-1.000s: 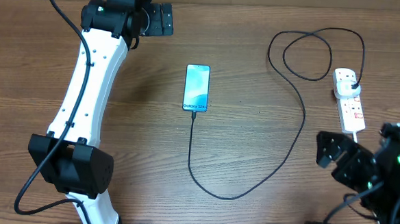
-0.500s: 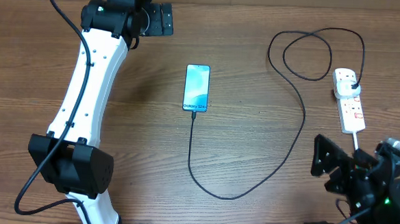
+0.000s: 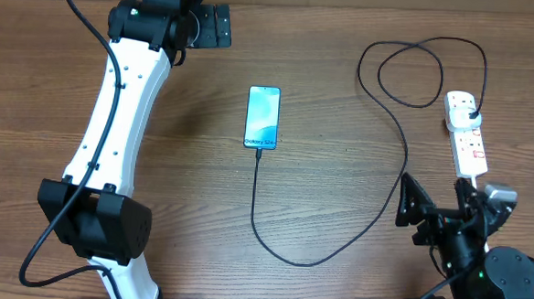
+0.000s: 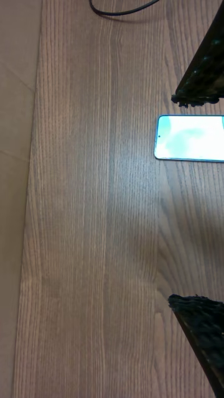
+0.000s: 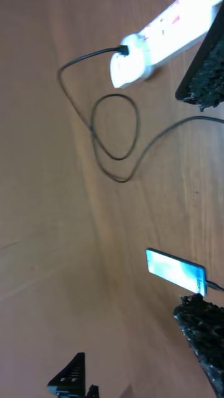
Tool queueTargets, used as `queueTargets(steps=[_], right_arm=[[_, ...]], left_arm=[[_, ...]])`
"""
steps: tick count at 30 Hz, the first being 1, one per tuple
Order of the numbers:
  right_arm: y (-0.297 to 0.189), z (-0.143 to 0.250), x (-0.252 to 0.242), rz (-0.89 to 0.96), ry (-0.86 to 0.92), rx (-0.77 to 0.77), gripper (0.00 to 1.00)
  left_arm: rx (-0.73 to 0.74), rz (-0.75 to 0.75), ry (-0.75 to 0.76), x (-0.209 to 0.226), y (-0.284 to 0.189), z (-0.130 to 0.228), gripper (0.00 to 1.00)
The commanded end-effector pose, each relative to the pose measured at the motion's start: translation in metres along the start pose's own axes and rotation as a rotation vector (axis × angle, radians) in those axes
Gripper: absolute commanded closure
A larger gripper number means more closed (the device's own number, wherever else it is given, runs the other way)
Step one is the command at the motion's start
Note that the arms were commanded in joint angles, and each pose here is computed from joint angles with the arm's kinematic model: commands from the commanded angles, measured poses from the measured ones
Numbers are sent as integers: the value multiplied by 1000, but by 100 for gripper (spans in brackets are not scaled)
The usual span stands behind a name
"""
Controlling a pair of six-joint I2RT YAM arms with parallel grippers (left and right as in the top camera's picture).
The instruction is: Plug charger to phone and switch on socket
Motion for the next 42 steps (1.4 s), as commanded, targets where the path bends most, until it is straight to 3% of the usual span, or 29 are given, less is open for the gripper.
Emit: queueTargets(steps=[1,15,36,42], right_arm=[[6,2,0,-3,-57,-41,0],[7,28,-5,-34,-68,-271,0],[43,70,-16,-7,-92,-358,0],[48,82,-19,11,-155,-292,0]], left_arm=[[0,-15,14,3,2,0,1],[0,-15,14,3,2,0,0],[0,-15,14,3,2,0,1],[0,-15,14,3,2,0,0]])
Point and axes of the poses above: each gripper's point midway between its finger pads, its own y axis out along the fingers, its own x axis along the line the jaws close on, z = x × y, the point moved 5 cm from there along -y, back along the fingers, and after that the axes turned 7 degrees about -y, right-handed, at the moved point
